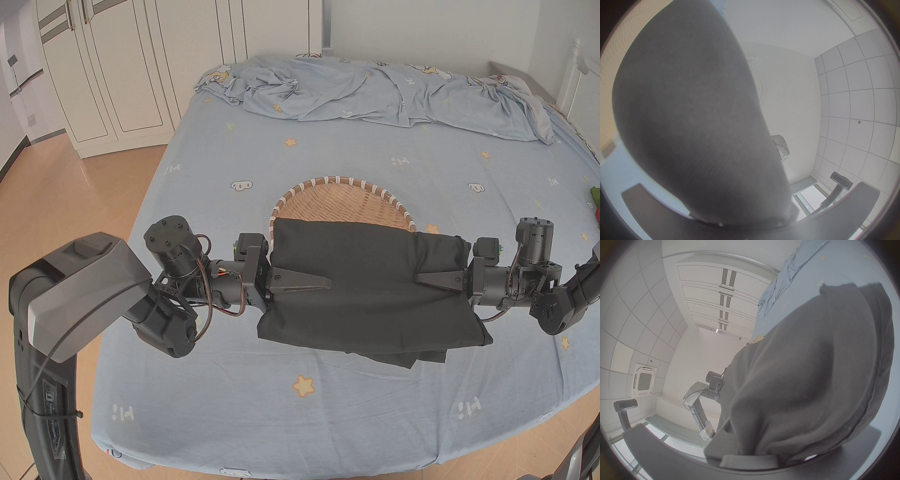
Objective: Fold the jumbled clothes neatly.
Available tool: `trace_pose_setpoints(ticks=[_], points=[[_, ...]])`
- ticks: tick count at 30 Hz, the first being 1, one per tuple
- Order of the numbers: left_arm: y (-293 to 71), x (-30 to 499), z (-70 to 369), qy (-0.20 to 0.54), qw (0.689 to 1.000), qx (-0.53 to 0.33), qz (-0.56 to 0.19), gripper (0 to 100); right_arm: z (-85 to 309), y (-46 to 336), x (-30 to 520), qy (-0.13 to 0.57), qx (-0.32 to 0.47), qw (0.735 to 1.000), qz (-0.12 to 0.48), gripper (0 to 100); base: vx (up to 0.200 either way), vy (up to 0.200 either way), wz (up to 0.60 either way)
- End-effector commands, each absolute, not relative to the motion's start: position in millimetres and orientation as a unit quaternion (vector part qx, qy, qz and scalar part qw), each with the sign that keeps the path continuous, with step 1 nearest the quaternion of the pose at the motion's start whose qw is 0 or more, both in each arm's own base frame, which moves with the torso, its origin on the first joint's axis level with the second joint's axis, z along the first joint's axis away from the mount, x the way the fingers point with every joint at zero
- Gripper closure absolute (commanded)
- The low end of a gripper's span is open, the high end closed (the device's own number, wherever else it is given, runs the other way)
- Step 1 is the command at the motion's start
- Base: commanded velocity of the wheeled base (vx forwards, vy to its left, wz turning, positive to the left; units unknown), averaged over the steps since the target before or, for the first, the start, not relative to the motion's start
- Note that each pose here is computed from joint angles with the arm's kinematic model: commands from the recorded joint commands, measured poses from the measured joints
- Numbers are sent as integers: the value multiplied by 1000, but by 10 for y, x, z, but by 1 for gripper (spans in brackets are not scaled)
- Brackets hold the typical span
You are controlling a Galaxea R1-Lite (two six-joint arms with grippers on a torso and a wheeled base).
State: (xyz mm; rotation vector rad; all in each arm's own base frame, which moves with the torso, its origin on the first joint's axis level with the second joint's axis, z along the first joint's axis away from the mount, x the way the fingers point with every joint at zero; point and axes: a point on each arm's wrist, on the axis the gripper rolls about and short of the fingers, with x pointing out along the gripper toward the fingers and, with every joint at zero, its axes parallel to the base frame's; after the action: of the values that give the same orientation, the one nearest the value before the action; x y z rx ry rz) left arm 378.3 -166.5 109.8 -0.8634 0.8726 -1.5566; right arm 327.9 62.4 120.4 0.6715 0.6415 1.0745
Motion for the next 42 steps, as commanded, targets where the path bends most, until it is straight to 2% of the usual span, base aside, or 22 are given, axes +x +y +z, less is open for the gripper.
trace_pose_setpoints(ticks=[1,9,22,26,34,42], points=[[-1647,3785,1113,363,549,-360,-661,100,1205,624,3278,294,308,759,493,100,200,0,0],[-1646,3780,1113,362,550,-357,-663,100,1202,624,3276,295,308,758,493,100,200,0,0],[-1635,3768,1163,360,549,-355,-666,100,1214,625,3284,291,306,760,494,100,0,0,0],[-1589,3885,1195,346,558,-354,-666,100,1270,632,3349,279,301,765,496,100,0,0,0],[-1722,4103,1058,354,548,-364,-665,100,1272,645,3526,261,299,791,466,100,0,0,0],[-1742,4304,1050,354,543,-374,-663,100,1255,658,3626,258,301,790,467,100,0,0,0]])
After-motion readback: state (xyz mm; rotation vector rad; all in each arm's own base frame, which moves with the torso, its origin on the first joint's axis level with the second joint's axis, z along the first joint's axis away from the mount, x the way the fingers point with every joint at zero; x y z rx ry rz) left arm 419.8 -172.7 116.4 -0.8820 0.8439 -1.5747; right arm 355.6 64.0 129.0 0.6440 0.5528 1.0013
